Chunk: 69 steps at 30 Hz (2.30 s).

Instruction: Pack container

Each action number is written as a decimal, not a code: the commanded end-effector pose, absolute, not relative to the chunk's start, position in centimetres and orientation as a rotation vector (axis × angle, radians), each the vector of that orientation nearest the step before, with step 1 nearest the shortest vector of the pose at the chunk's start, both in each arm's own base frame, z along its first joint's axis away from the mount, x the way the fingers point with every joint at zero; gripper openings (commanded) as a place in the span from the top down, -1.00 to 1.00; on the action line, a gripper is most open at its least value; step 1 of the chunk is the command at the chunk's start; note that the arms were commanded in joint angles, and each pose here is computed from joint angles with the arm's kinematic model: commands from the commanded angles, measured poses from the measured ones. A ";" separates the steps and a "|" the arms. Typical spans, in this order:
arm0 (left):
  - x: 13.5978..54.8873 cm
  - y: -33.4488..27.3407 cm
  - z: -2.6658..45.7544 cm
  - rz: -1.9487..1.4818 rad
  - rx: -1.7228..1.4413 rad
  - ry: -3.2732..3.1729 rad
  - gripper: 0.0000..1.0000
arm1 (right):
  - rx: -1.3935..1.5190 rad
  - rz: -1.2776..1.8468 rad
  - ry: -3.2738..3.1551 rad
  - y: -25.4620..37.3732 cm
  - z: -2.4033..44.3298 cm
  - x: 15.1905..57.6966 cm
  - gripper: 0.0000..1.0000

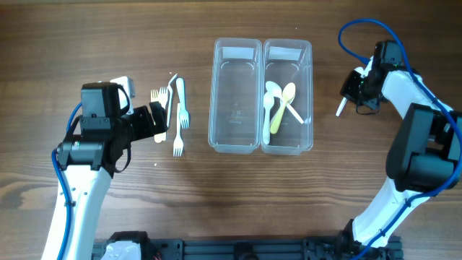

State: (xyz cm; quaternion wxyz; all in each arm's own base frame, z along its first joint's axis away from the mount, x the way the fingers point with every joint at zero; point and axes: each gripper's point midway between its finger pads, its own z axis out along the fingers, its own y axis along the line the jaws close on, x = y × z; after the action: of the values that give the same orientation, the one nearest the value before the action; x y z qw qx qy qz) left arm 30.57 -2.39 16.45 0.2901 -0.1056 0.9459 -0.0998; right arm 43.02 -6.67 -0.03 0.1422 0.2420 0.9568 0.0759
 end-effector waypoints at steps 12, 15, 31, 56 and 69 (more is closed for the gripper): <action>31.0 -2.4 17.2 -0.277 -0.262 2.507 -1.00 | 0.190 0.403 2.432 2.6 18.6 43.4 0.91; 31.0 -2.4 17.1 -0.277 -0.262 2.507 -1.00 | 0.062 0.428 2.440 7.2 18.9 42.8 0.91; 31.0 -2.4 17.2 -0.278 -0.262 2.507 -1.00 | -0.059 0.413 2.579 14.4 12.6 42.6 -0.07; 31.0 -0.6 12.5 -0.122 -0.397 2.711 -0.89 | 0.643 0.261 2.251 -7.0 22.2 42.4 -0.97; 37.1 0.4 4.1 0.054 0.023 2.825 -0.60 | 0.646 0.260 2.260 -7.0 22.0 42.2 -0.96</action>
State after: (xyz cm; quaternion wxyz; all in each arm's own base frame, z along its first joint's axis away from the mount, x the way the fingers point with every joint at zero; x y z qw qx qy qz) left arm 35.95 -0.04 4.61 0.1497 -0.0429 0.9878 0.0012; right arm 42.13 -7.02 22.47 0.3852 0.2461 0.8841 0.0975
